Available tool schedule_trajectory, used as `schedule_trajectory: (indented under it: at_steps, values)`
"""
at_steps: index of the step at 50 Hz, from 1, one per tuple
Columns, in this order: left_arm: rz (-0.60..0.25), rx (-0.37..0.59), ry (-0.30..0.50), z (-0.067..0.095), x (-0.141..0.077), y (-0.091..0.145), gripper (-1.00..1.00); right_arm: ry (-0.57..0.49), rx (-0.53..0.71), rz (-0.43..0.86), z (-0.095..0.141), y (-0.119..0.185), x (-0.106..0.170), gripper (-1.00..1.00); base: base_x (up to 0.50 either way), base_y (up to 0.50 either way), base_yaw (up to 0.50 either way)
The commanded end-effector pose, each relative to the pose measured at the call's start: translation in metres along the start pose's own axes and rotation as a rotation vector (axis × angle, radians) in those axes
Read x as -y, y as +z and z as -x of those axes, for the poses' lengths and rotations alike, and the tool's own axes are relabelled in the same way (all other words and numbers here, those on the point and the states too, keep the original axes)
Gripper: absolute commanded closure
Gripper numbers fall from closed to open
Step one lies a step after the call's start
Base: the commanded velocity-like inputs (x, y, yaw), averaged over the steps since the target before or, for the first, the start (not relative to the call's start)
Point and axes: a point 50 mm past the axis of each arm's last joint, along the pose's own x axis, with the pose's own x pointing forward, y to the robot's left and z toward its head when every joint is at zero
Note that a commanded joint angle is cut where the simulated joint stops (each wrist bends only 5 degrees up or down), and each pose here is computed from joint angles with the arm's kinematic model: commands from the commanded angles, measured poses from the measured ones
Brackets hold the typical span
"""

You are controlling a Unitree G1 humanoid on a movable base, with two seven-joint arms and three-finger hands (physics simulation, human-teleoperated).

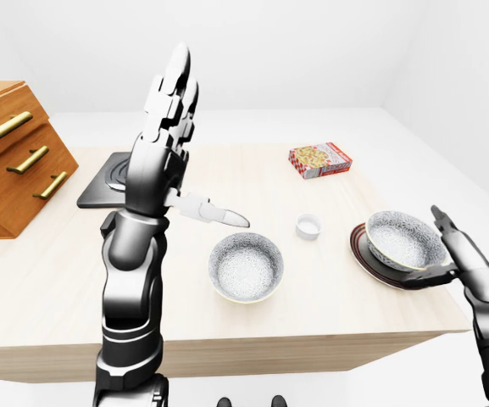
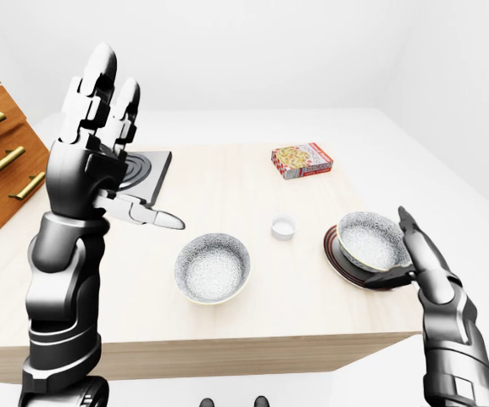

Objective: Pick the akita bowl from table center and place it on the plate.

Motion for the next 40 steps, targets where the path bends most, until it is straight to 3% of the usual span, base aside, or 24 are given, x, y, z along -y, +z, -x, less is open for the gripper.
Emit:
schedule_trajectory:
  at_steps: [1,9,20,33,40]
  values:
    - [0.002,0.021,0.010,0.002,-0.001,0.005,-1.00,0.078,0.298,-0.112,0.055,0.056,0.001,-1.00,0.00,0.00,0.00]
    - [0.002,0.029,0.013,0.006,-0.001,0.008,-1.00,0.086,0.404,-0.140,0.079,0.083,0.002,-1.00,0.00,0.00,0.00]
    - [0.019,0.025,0.018,0.011,0.000,0.008,-1.00,0.067,0.652,-0.188,0.105,0.131,-0.002,-1.00,0.00,0.00,0.00]
    - [0.026,0.010,0.033,0.019,-0.001,0.007,-1.00,0.061,0.812,-0.248,0.107,0.175,-0.019,-1.00,0.00,0.00,0.00]
    - [0.045,-0.007,0.039,0.026,0.003,0.005,-1.00,0.088,0.801,-0.300,0.100,0.180,-0.036,-1.00,0.00,0.00,0.00]
